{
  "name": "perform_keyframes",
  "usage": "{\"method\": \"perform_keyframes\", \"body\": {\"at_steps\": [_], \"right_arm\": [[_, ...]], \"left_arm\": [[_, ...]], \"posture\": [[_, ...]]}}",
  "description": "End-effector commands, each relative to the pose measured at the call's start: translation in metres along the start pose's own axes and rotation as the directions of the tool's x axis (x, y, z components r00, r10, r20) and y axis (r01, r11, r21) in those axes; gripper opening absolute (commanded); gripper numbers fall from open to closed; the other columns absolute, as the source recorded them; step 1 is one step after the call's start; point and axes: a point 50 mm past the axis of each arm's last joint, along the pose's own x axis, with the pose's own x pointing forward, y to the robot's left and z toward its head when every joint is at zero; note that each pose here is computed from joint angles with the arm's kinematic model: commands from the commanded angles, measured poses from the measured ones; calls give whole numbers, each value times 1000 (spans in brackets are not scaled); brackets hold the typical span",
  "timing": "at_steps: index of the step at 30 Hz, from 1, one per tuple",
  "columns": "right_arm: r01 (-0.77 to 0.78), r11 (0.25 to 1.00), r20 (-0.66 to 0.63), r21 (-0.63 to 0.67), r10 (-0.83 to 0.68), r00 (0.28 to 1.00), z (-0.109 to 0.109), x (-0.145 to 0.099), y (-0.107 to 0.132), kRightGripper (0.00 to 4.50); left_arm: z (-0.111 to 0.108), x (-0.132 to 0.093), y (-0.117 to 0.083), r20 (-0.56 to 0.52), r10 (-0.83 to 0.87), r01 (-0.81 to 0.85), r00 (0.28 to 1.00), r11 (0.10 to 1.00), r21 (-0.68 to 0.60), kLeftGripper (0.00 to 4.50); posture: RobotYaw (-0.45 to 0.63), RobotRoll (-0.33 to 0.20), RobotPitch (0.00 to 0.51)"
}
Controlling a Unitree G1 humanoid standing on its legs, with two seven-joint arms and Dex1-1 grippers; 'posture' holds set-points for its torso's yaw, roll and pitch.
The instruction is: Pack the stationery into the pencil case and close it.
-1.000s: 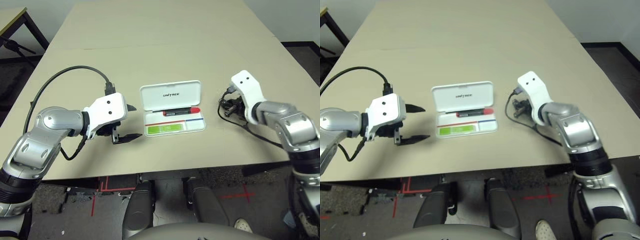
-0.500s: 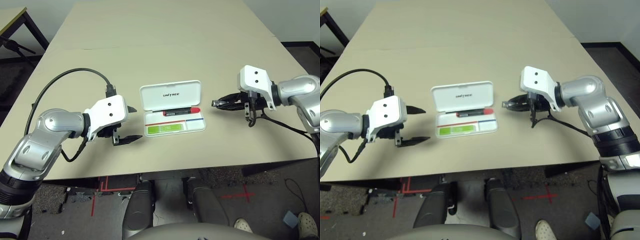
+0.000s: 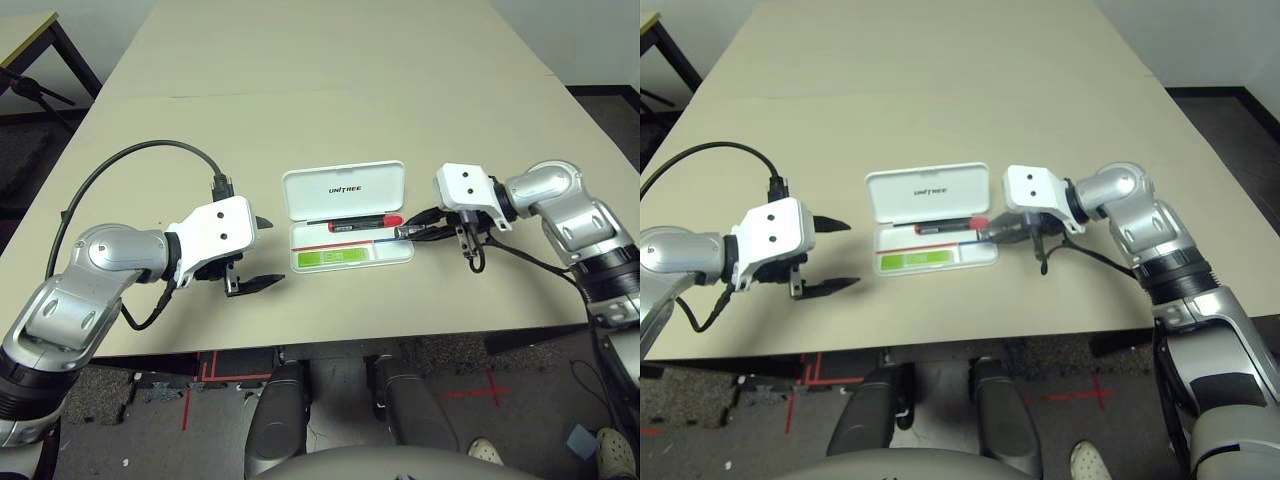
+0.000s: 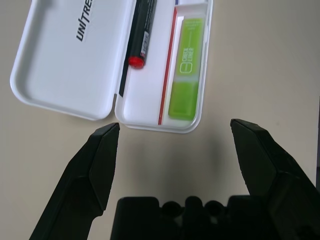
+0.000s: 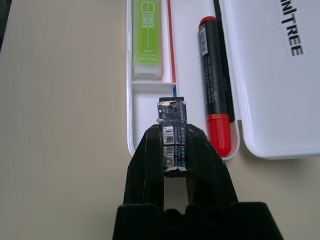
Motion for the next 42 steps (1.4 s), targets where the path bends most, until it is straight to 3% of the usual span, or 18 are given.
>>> {"method": "perform_keyframes", "body": {"at_steps": [1,11,17,22,31,34,42], "right_arm": [[-23,1000,-10,3,23,1000,-6,8,3,325],[-37,999,14,6,37,999,-8,25,4,325],[-34,999,63,6,33,997,-2,23,2,2461],[-23,999,147,43,17,989,4,6,3,4335],[117,954,288,275,-198,937,-4,-49,15,4428],[144,925,256,352,-243,936,-11,-65,25,4428],[167,875,159,455,-264,951,-21,-78,54,4428]], "left_arm": [[1,-1,-3,-11,-3,3,1000,1000,-1,4500],[9,-2,-3,-7,-3,3,1000,1000,1,4500],[10,-3,-2,-9,-3,3,1000,1000,-3,4500],[2,-3,-1,-17,-1,0,1000,1000,-12,4500],[-16,-5,6,-27,42,-44,999,997,-66,4500],[-23,-5,11,-34,55,-57,998,995,-78,4500],[-35,-2,25,-49,87,-93,995,989,-118,4500]], "posture": [[67,0,152],[71,0,154],[68,0,153],[64,0,151],[46,0,140],[32,0,139],[-20,0,146]]}}
